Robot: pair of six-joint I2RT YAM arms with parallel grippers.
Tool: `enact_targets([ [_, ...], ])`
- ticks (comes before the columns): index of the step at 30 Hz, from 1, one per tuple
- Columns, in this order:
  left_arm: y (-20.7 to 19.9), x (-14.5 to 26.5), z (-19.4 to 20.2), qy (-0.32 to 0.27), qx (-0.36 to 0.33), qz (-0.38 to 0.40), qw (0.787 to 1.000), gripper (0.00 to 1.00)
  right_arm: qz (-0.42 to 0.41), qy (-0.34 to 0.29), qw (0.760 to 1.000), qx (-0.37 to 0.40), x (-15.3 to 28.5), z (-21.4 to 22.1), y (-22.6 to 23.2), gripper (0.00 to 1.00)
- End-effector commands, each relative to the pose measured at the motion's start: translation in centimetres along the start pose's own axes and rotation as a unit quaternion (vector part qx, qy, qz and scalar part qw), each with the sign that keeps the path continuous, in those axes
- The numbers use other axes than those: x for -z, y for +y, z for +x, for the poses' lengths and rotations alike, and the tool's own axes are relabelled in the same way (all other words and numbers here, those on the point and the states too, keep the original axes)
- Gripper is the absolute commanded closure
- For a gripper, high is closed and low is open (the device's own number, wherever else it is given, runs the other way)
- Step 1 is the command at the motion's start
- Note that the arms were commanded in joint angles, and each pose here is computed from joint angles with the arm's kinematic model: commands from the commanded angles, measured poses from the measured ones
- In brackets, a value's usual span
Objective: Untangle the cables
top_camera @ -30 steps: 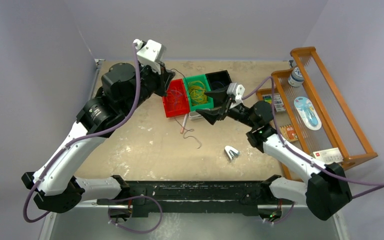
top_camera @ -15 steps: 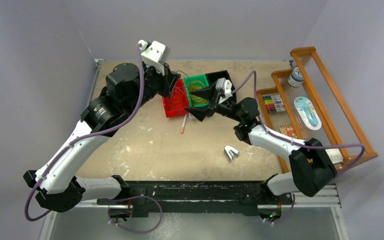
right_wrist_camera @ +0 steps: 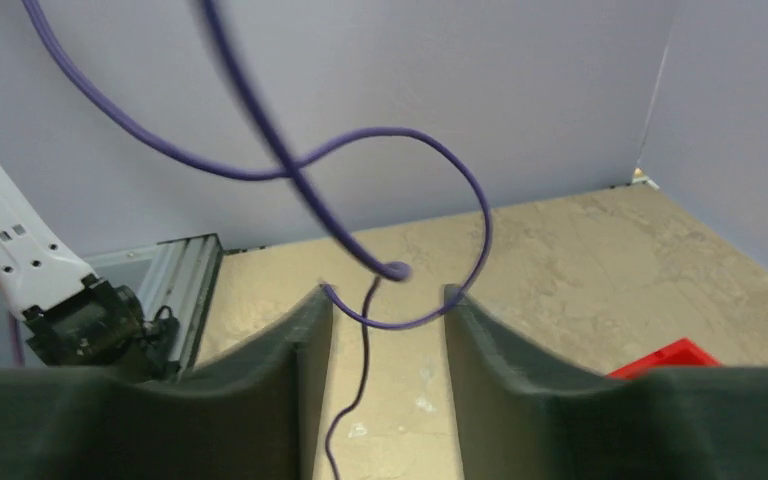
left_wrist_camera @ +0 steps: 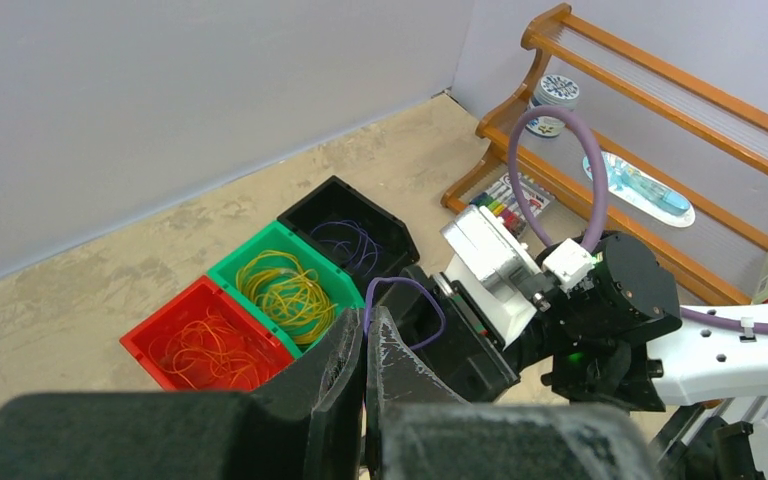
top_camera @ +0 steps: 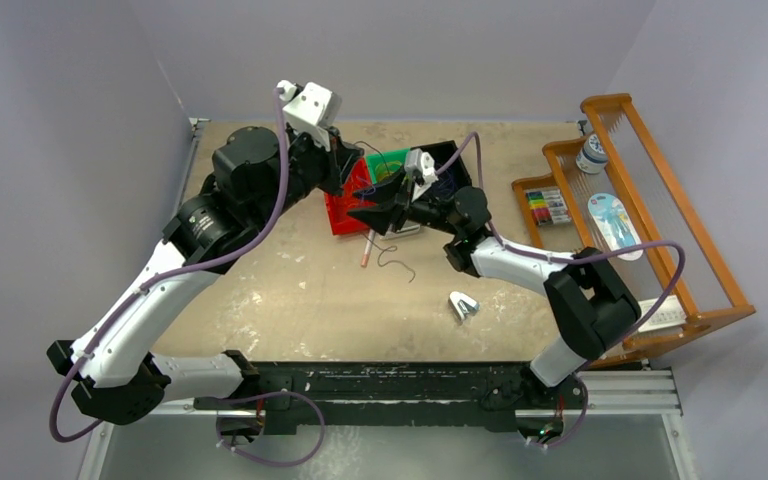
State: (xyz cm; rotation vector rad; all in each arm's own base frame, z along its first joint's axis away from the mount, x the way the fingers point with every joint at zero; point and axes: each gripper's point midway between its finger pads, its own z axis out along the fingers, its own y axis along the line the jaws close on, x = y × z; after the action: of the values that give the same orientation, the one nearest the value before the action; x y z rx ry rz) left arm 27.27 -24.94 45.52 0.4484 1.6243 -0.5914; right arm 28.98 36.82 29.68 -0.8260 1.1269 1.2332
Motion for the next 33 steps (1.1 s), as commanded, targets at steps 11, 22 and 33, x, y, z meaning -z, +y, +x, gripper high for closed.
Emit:
enact_targets([
  [11, 1.6, 1.1, -1.2, -0.04, 0.019, -0.04, 0.998, 1.0, 0.063, -0.049, 0.997, 0.002, 0.4, -4.0, -0.6, 1.0],
  [22, 2.4, 0.8, 0.5, -0.033, 0.038, -0.063, 0.997, 0.63, 0.24, 0.02, 0.97, -0.015, 4.6, -3.3, -6.1, 1.0],
  [33, 3.4, 0.2, 2.2, -0.015, 0.033, -0.091, 0.995, 0.53, 0.385, 0.132, 0.913, -0.025, 12.5, -2.7, -12.3, 1.0],
])
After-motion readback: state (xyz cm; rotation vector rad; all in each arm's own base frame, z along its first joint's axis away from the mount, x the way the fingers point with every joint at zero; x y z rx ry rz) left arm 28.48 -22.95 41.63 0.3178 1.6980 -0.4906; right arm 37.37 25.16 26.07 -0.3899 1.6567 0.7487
